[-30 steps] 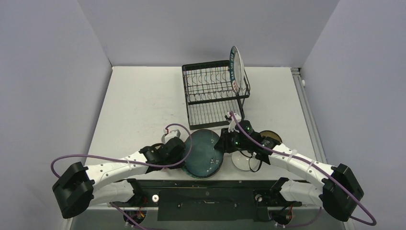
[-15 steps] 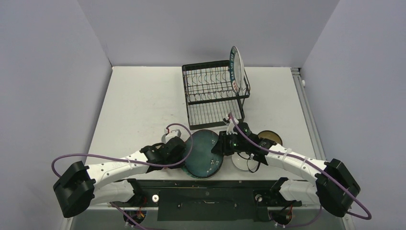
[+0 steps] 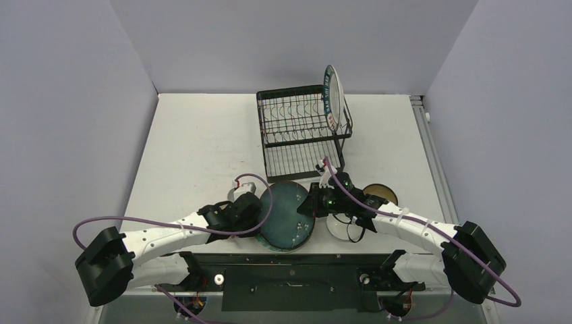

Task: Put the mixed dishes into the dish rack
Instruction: Pick up the plate from the corner of the board, then insert the plate into the dish rack.

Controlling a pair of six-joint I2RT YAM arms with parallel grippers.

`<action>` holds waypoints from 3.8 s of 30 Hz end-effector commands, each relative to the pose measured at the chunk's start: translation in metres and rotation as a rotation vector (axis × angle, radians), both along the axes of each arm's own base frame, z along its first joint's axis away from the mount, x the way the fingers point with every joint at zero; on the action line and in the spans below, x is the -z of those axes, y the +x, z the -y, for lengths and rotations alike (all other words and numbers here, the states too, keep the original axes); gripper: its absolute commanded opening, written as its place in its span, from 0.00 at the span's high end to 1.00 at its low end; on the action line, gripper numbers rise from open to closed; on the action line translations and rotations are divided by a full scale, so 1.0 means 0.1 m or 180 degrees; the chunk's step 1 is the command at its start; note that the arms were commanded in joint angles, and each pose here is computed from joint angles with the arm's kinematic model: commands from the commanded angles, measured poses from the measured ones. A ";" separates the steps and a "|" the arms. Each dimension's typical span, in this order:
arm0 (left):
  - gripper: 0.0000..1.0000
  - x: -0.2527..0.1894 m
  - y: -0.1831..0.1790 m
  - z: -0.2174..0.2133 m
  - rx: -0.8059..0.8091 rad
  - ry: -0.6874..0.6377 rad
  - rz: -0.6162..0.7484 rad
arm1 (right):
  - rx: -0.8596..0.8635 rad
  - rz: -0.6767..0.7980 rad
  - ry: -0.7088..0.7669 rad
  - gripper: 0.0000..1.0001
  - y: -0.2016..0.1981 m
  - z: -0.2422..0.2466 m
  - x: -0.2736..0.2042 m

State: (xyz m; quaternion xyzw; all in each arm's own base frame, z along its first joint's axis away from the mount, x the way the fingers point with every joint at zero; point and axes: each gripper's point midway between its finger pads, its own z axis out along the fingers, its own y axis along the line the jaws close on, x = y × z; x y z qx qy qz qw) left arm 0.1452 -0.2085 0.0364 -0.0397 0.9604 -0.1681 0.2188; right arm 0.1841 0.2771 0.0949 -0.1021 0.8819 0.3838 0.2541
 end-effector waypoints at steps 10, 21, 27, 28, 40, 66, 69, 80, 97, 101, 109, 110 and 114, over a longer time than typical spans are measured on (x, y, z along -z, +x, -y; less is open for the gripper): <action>0.85 0.07 -0.03 -0.05 0.0040 0.0126 -0.0034 | -0.0337 0.0145 0.0248 1.00 -0.16 -0.18 -0.29; 0.74 -0.01 -0.04 -0.11 -0.0003 0.0136 0.0017 | -0.0207 0.0234 0.0181 1.00 -0.09 -0.10 -0.39; 0.68 -0.03 -0.03 -0.12 -0.0017 0.0131 0.0037 | -0.0139 0.0317 0.0150 1.00 -0.06 -0.04 -0.50; 0.68 -0.04 -0.03 -0.12 -0.0017 0.0132 0.0038 | -0.0134 0.0339 0.0167 1.00 -0.06 -0.04 -0.53; 0.66 -0.05 -0.03 -0.12 -0.0020 0.0126 0.0045 | -0.0022 0.0473 0.0081 1.00 0.00 0.05 -0.68; 0.46 -0.57 0.03 -0.04 0.0163 -0.0089 0.0315 | 0.0209 0.0849 -0.0145 1.00 0.07 0.37 -1.24; 0.41 -0.67 0.03 -0.03 0.0228 -0.0118 0.0367 | 0.0223 0.0860 -0.0168 1.00 0.06 0.40 -1.30; 0.31 -1.12 0.07 0.00 0.0548 -0.0145 0.0602 | 0.0262 0.1044 -0.0155 1.00 0.06 0.47 -1.73; 0.08 -1.60 0.15 -0.17 0.0852 -0.0115 0.1071 | 0.0436 0.1446 -0.0051 1.00 0.20 0.54 -2.76; 0.03 -1.70 0.14 -0.21 0.0900 -0.0115 0.1187 | 0.0545 0.1565 -0.0035 1.00 0.28 0.55 -3.03; 0.04 -1.80 0.12 -0.24 0.1047 -0.0154 0.1348 | 0.0857 0.1860 0.0100 1.00 0.49 0.56 -3.59; 0.04 -1.81 0.11 -0.23 0.1082 -0.0167 0.1372 | 0.0889 0.1892 0.0119 1.00 0.52 0.55 -3.63; 0.04 -1.83 0.08 -0.24 0.1133 -0.0276 0.1482 | 0.1111 0.2061 0.0188 1.00 0.68 0.54 -3.83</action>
